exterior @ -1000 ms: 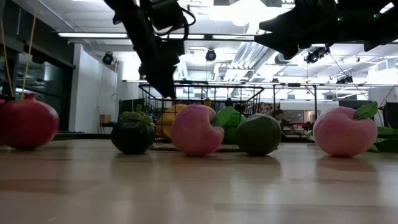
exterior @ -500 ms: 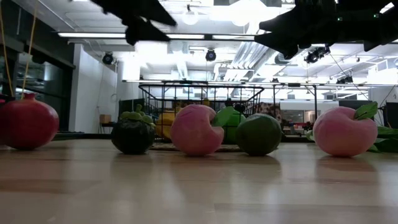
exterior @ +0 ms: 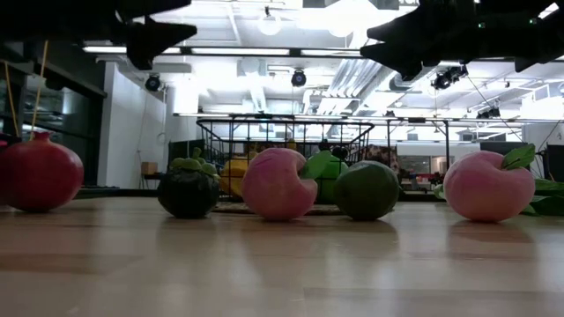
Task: Build produce basket
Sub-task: Put the lime into the black wire basket
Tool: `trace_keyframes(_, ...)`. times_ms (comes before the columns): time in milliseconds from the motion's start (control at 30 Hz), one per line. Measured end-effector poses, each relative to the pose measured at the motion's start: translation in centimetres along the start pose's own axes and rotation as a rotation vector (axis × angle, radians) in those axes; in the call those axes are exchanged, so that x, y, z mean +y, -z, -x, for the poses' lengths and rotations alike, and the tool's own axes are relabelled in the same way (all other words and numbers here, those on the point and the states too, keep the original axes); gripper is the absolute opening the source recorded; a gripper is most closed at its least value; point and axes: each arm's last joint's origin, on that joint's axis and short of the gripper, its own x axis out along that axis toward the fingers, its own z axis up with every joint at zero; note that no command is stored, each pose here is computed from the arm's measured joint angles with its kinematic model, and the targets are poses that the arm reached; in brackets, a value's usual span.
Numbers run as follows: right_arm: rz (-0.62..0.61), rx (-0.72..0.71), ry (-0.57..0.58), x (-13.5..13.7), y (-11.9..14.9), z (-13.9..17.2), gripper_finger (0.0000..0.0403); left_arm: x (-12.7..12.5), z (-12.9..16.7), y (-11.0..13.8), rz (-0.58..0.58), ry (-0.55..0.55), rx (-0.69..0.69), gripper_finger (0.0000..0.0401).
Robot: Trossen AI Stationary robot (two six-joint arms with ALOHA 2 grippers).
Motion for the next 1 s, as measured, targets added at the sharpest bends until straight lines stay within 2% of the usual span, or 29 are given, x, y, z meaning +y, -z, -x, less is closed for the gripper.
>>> trace_keyframes(400,-0.001,0.001,0.000,0.0,0.0,0.0,0.0238,-0.1,0.0,0.0,0.007,0.032,0.000,0.0280)
trace_keyframes(567,-0.087,0.022,-0.033,0.3,0.1,0.0,0.0238,-0.1,0.0,0.0,0.008,0.033,0.000,0.0280)
trace_keyframes(700,-0.106,0.190,-0.064,1.3,-0.1,-0.8,0.0238,-0.1,0.0,0.0,0.008,0.034,0.000,0.0280)
trace_keyframes(833,-0.085,0.435,-0.077,2.5,0.6,-1.5,0.0238,-0.1,0.0,0.0,0.008,0.034,0.001,0.0280)
trace_keyframes(1000,-0.047,0.576,-0.112,3.8,2.0,-2.5,0.0238,-0.1,0.0,0.0,0.009,0.034,0.000,0.0280)
